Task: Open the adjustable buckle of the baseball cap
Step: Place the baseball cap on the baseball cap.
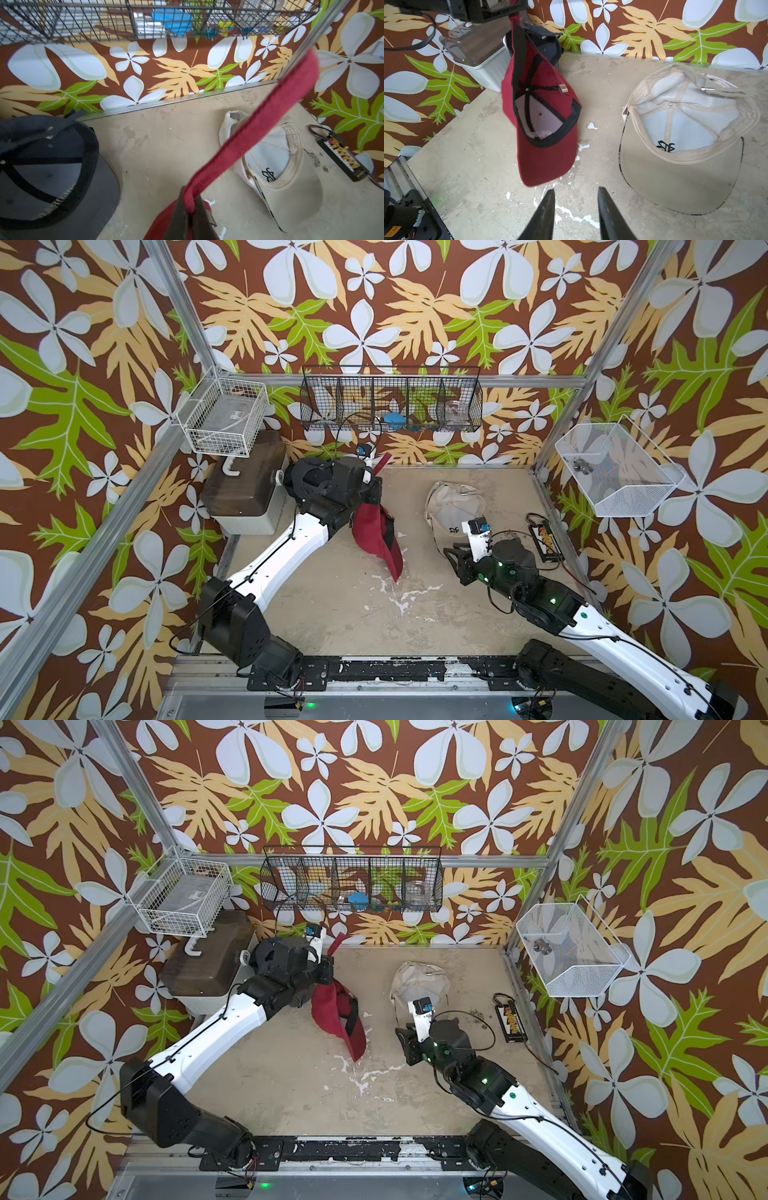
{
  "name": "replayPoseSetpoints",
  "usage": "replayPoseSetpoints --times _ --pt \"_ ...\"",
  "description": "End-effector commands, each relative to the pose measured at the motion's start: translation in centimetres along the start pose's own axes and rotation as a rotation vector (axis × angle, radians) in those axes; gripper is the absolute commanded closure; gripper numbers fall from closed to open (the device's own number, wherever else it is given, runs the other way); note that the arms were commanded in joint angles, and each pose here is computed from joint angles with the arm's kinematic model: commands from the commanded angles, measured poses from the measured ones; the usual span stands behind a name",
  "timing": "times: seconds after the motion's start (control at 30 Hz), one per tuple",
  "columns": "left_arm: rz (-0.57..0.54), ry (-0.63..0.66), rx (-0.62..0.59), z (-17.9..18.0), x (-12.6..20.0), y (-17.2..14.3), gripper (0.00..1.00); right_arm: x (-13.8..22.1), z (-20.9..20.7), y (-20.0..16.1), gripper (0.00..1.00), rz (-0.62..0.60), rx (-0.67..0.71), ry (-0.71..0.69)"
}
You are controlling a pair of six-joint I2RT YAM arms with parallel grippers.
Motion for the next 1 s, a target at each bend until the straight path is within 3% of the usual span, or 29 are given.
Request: replayPoseSetpoints --times 0.0,0.27,0.33,0.4,0.47,0.67,0.97 --pt "-0.005 0.041 -0.038 2.1 -0.6 2.0 0.97 0.4 -0.2 -0.2 0.63 -0.005 -0.005 -0.011" --pt "-0.074 0.212 0.035 10.9 -0.5 6.8 0.95 0.6 0.0 -1.2 0.63 0.004 -0.015 0.021" --pt "-0.098 0.293 0.061 12.9 -0.1 7.3 0.89 0.6 0.2 -1.3 0.63 0.005 -0.016 0.033" --pt "-0.113 0.347 0.086 14.2 0.3 7.4 0.74 0.8 0.2 -1.3 0.63 0.004 -0.016 0.038" --pt "-0.13 0.333 0.09 13.9 0.8 7.4 0.67 0.9 0.2 -1.4 0.63 0.005 -0.017 0.038" --pt "-0.234 0.305 0.125 13.3 3.7 7.7 0.58 1.2 0.0 -1.5 0.63 0.009 -0.015 0.022" --pt "-0.267 0.187 0.157 11.4 6.8 7.4 0.56 1.5 -1.0 -1.1 0.59 0.016 -0.021 -0.061"
Point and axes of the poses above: each gripper's point midway between its finger pads, its own x axis back along the fingers, its own z axis along the line the jaws close on, y = z × x, the point moved 5 cm from there along x, back along the fingers, and after that the axes turned 8 degrees about x, right-handed, at the moved point
